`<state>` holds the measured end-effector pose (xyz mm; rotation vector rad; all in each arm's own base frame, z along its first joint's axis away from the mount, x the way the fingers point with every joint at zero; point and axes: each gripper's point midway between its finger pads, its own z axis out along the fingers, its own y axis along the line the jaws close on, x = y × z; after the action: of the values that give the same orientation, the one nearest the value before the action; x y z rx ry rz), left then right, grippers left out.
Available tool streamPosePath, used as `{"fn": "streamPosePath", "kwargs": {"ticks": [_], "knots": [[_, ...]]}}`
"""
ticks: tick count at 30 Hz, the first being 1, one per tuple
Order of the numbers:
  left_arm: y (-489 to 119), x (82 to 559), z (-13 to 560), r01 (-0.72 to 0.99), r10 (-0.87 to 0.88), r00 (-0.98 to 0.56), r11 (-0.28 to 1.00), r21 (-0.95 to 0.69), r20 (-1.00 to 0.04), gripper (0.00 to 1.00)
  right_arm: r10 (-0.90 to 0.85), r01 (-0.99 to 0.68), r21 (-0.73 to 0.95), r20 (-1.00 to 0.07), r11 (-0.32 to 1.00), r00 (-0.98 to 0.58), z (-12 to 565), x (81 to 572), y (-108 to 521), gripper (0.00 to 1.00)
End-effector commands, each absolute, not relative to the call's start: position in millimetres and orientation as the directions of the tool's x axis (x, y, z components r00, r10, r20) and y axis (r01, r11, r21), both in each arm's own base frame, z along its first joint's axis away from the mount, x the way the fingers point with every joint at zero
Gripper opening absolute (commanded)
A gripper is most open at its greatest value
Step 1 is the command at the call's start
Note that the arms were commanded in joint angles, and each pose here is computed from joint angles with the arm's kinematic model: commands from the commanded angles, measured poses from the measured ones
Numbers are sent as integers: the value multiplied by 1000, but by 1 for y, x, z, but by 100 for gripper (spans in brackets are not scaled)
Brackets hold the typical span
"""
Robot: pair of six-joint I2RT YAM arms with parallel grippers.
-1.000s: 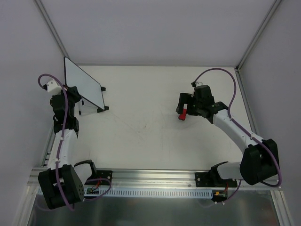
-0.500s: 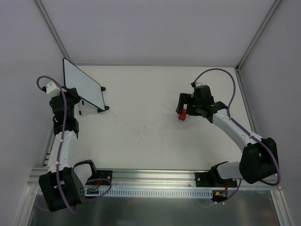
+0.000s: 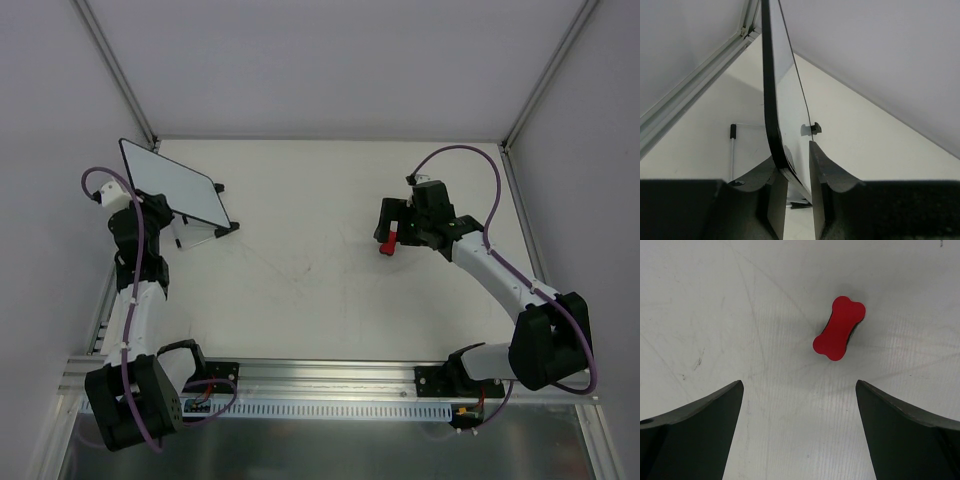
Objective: Erase the whiteboard
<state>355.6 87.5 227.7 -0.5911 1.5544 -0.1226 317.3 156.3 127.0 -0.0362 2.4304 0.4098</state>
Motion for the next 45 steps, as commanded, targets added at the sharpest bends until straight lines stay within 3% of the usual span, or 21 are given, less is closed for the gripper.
{"fn": "streamPosePath", "kwargs": {"ticks": [1,14,25,34,45], "knots": [[89,353,240,-275,-417,87,863,-424,-905,22,88,-139,299,-634,944,-768,133,320,158,99],[88,342,215,-289,-362,28,890,-354,-932,25,90,-137,311,-617,941,-781,126,318,160,99],[78,337,222,-260,-402,16,882,-392,-916,0,100,-126,323,-600,938,-793,122,319,163,99],[77,344,260,-240,-481,86,840,-487,-872,0,105,-122,334,-587,934,-803,119,317,165,99],[72,341,267,-219,-488,80,842,-493,-869,0,107,-124,338,-589,933,-801,120,317,165,99]]}}
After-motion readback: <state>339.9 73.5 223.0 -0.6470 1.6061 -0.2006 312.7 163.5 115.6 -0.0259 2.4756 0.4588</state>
